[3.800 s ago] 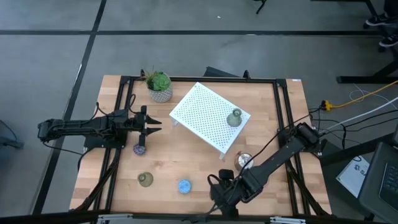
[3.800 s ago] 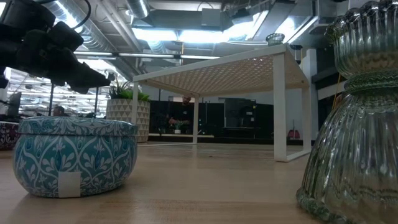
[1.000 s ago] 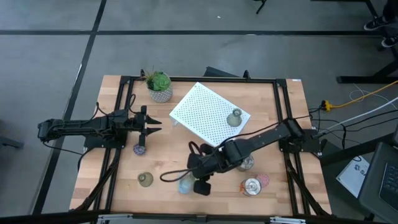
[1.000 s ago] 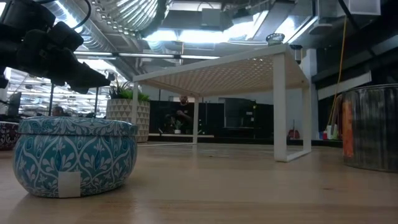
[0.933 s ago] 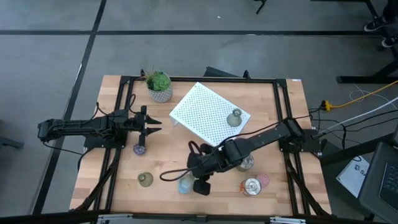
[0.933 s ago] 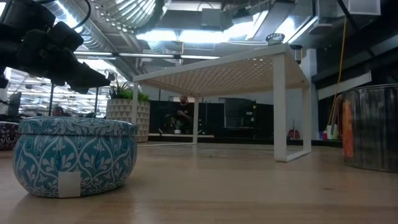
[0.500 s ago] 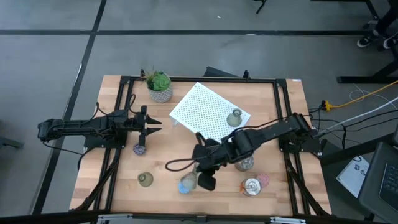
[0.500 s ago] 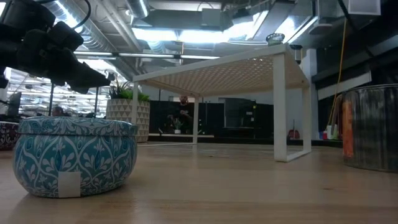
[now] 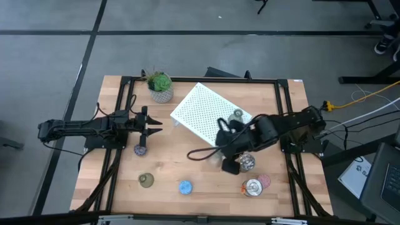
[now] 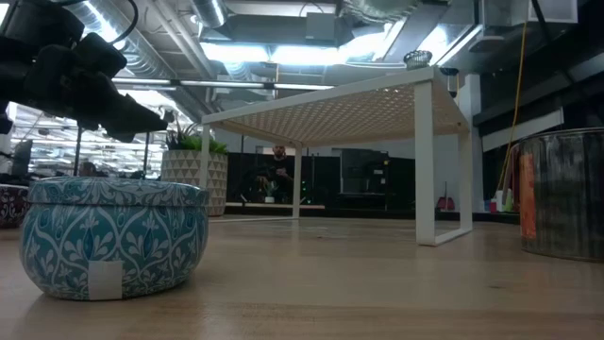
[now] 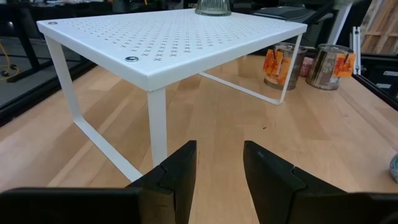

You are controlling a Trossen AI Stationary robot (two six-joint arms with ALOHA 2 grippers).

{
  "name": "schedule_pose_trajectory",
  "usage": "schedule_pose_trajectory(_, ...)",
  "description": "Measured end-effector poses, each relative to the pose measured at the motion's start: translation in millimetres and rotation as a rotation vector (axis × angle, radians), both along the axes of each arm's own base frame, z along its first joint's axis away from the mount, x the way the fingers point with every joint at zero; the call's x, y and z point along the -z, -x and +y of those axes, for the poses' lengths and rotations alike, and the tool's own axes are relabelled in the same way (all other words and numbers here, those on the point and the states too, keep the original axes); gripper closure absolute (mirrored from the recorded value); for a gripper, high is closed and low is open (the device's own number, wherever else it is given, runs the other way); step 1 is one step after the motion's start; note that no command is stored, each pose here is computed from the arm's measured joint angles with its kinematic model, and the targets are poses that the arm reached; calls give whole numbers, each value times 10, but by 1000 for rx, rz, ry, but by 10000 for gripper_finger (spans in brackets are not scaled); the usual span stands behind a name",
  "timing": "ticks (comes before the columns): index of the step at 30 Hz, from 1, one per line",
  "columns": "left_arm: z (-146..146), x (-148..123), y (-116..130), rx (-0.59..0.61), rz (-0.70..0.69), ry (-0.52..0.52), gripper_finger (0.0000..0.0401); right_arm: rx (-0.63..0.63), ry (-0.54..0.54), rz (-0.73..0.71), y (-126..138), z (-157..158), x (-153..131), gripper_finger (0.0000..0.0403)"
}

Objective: Pick & Place candle stick holders
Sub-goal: Put the right green vase on the shelf aligned with the other green vase

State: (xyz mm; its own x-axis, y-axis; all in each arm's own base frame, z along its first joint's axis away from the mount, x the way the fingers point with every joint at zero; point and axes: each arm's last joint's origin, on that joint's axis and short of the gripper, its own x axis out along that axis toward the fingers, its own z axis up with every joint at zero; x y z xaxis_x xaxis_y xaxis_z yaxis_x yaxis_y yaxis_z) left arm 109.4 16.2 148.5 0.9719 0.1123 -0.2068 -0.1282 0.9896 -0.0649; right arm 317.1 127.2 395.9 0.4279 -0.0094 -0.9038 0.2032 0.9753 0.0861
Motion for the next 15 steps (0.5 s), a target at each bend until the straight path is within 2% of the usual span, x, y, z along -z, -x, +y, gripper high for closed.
schedule_pose_trajectory(5, 0, 0, 0, 0, 0, 0, 274, 105, 88, 69, 141, -210, -47, 380)
schedule_pose_trajectory(15, 0, 2, 0, 0, 1, 0, 274, 170, 155, 117, 31, -480, 94, 380)
